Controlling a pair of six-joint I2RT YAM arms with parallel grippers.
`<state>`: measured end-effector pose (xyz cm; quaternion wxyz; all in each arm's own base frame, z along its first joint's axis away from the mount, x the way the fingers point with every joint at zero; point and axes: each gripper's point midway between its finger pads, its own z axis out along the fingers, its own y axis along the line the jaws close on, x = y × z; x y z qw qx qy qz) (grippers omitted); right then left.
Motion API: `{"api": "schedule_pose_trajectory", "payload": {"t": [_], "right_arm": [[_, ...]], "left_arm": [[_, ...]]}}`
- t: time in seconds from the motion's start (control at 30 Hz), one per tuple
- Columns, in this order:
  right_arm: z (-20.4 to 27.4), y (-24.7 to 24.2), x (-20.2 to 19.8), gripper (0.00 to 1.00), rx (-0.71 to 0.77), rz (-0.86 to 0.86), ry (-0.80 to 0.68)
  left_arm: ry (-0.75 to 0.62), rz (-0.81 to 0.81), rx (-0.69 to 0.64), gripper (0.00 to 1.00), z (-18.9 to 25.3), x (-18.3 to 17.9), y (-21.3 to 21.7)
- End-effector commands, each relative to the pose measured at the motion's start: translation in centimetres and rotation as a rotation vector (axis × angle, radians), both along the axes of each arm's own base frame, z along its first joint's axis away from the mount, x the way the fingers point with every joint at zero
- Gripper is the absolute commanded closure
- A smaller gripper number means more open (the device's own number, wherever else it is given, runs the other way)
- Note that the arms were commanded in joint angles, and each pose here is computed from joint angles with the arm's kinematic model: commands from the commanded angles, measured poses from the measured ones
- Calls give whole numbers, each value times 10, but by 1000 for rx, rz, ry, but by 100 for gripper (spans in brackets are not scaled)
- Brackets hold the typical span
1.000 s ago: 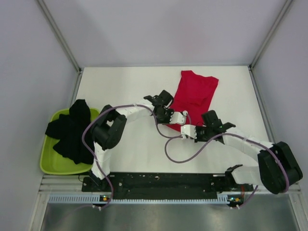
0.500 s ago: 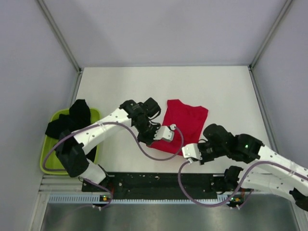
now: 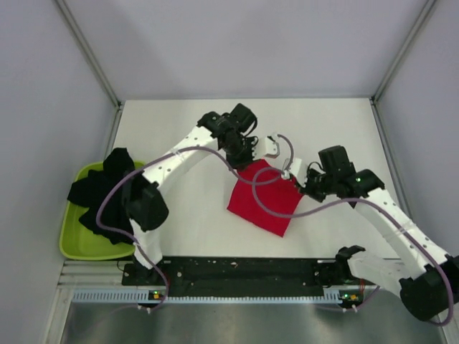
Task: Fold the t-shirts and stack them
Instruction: Fold the long partially folded tshirt into a neat square
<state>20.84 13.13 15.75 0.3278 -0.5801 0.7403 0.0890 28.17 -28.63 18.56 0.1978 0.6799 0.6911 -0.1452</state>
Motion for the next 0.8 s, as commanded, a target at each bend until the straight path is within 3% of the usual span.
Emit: {"api": "schedule_pose_trajectory", "payload": {"t": [0.0,0.17,0.6,0.63,0.7,0.77], "right_arm": [[-7,-14,49,100,26,-110,-24],[-22,-24,87,100,17,-200,12],[-75,-52,128,100,-88,-386,137],[-76,-51,134,97,-87,-407,135],[-76,-52,150,74,-68,-484,127],[-74,-68,175,68,-89,-624,87]], "left_arm": [[-126,135,51,100,-4,74,-4],[-178,195,78,100,-25,122,-18],[-248,260,46,98,-80,168,-44],[-255,272,51,86,-83,171,-44],[-269,292,50,49,-86,177,-44],[-341,356,47,31,-77,193,-42]]}}
